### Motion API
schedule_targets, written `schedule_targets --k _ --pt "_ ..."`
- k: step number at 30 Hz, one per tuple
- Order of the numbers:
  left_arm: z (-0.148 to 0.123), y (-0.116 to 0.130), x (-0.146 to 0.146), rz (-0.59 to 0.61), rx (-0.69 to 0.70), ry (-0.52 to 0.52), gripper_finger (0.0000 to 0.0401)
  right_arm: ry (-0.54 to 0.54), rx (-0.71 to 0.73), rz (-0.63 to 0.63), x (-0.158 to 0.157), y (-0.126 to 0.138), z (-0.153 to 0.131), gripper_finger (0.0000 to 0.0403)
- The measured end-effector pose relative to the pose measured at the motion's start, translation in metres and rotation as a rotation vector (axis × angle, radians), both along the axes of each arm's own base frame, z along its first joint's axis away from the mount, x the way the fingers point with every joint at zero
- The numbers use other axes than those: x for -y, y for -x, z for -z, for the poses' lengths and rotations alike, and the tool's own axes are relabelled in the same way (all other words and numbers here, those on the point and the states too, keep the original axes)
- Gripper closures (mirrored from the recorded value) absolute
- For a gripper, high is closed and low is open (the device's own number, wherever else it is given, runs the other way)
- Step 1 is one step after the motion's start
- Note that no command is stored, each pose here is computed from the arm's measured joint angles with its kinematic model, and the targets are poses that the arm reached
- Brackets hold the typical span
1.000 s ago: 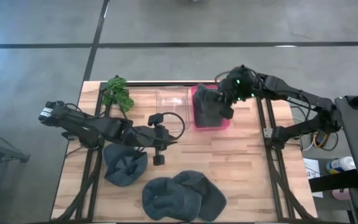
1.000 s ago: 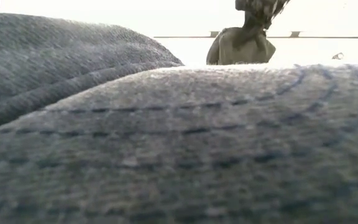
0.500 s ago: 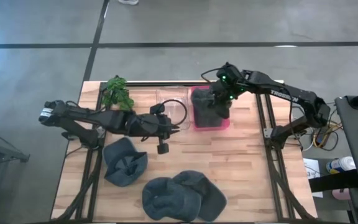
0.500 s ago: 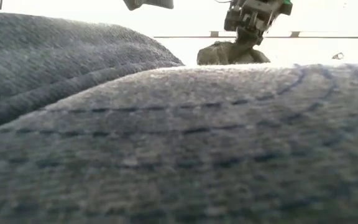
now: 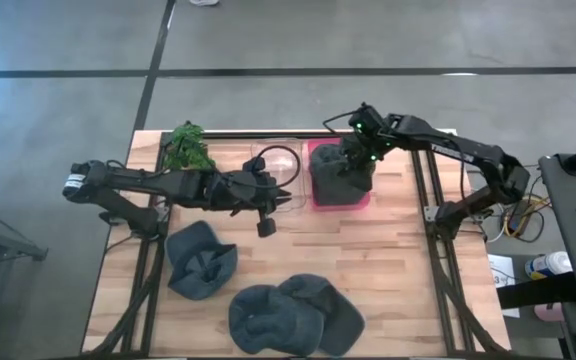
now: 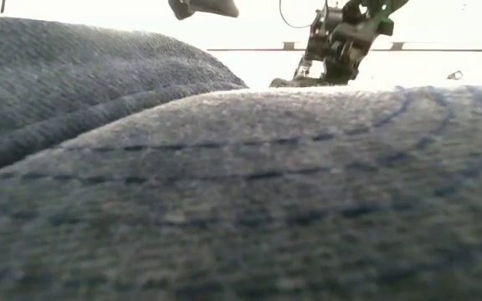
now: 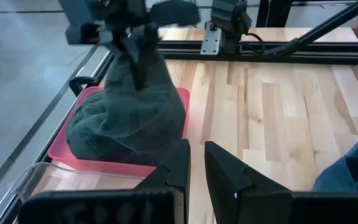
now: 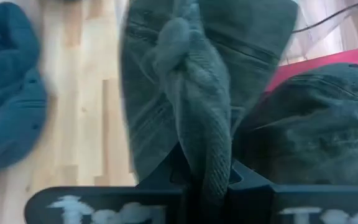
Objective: Pick & Place hat
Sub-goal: Put the green cap into the red bin
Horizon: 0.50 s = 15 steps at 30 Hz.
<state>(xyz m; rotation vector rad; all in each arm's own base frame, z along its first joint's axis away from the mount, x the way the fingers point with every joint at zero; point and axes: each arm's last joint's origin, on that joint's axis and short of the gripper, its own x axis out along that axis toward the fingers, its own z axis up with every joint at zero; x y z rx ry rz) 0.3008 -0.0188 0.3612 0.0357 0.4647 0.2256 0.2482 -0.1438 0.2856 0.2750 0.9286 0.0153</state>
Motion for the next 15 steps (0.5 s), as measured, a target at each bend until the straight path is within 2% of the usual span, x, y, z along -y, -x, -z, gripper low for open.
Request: schedule_targets --k 8,12,15 --pt "0.000 0.000 -0.005 -0.014 -0.001 0.000 0.0359 0.093 0.088 0.084 0.028 0.001 0.021 0.0394" --pt "0.000 -0.001 -0.009 -0.017 -0.006 -0.017 0.0359 0.111 0.024 0.155 0.038 0.010 0.037 0.0389" --pt "0.000 -0.001 -0.016 -0.015 -0.016 -0.048 0.0359 0.092 -0.012 0.170 0.039 0.015 0.049 0.0364"
